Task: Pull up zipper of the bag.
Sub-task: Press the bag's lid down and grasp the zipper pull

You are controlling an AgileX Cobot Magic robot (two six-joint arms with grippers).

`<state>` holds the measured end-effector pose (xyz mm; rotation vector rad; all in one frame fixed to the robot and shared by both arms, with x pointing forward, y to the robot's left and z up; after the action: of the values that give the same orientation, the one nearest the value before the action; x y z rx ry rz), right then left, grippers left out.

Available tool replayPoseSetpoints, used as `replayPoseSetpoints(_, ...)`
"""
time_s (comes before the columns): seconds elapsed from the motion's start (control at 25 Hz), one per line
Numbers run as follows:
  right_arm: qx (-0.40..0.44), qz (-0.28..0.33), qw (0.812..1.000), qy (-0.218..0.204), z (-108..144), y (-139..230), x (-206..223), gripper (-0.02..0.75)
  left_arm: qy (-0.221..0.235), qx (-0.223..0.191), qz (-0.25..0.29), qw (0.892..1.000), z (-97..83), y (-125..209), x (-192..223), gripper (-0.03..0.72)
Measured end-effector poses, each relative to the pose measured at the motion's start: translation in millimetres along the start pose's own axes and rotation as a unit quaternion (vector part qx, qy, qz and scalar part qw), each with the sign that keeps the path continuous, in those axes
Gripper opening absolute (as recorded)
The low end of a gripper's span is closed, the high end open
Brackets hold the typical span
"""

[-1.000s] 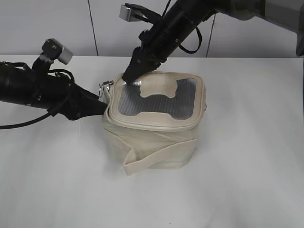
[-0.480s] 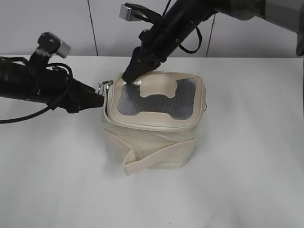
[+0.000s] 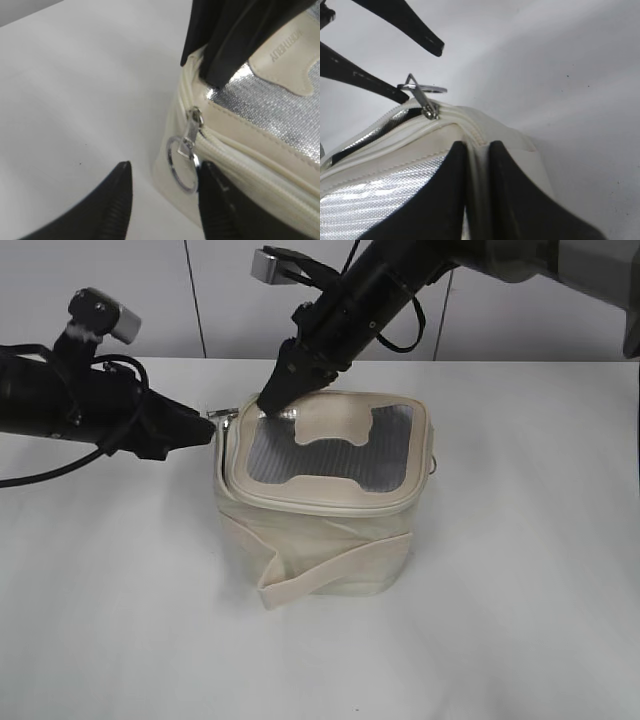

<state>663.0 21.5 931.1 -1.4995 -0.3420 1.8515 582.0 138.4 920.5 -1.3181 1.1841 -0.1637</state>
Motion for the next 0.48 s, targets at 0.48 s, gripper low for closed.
replayPoseSetpoints(0.48,0.0,0.0,1.0,0.0,0.0,0.0,0.0,0.112,0.006,0.018,-0.008,1.0,-1.6,-5.9,0.1,-0.008)
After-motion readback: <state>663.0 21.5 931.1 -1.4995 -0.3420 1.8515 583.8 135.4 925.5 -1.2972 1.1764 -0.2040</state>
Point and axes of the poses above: a point on each arm's last joint axis where the gripper is mounted, x pointing out along that axis toward the gripper, z along the wrist's bending axis when the last joint is at zero, y = z × x, the point moved 6 cm from there along x, pointing out along that axis toward the gripper, and after that the axes turned 5 degrees about -x, right-handed, at the moved point
